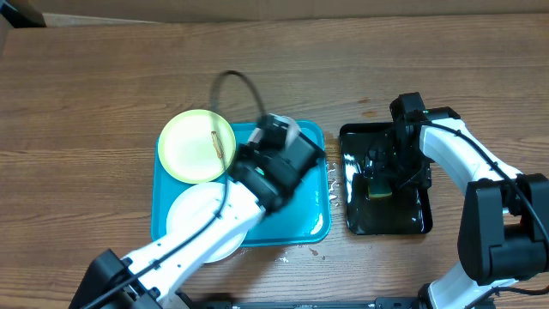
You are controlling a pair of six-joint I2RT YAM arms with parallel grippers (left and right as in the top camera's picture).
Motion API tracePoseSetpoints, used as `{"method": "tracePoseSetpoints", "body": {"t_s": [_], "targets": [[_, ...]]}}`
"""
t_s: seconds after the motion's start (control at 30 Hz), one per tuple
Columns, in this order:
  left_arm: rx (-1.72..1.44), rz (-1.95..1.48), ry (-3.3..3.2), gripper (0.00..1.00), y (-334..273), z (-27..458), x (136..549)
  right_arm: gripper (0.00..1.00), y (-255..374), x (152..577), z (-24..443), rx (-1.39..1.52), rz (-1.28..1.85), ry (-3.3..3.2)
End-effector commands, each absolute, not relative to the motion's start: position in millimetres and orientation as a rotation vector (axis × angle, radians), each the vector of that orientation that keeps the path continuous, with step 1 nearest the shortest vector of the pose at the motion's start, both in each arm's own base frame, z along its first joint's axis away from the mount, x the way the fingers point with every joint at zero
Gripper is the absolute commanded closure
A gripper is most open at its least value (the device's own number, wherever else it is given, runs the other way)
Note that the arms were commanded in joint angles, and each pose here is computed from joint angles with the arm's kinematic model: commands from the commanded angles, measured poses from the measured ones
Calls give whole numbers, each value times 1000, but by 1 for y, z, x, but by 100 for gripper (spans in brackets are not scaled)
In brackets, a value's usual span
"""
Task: Clean dirty plates on tray and stack at the side
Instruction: 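Lift the white plate off the blue tray with the left gripper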
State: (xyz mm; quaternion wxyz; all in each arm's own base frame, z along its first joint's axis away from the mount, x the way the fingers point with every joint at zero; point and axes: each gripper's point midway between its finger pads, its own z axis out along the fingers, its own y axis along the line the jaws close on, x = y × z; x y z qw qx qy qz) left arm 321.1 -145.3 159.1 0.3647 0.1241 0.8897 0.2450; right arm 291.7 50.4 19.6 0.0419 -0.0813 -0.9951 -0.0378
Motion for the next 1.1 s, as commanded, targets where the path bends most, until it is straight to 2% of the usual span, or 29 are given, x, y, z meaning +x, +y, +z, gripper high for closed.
{"method": "tracePoseSetpoints", "body": {"t_s": [0.0,0.2,0.77,1.07], "targets": [[299,864,1959,96,-149,225,314,0,50,298,21,-248,-117,-3058],[368,958,1762,96,-174,256,292,0,50,300,21,-248,-119,-3063],[344,924,1751,96,-181,259,292,0,57,354,25,-250,-200,-3281],[362,693,1941,96,-193,225,306,0,57,359,25,-250,-207,-3298]]}}
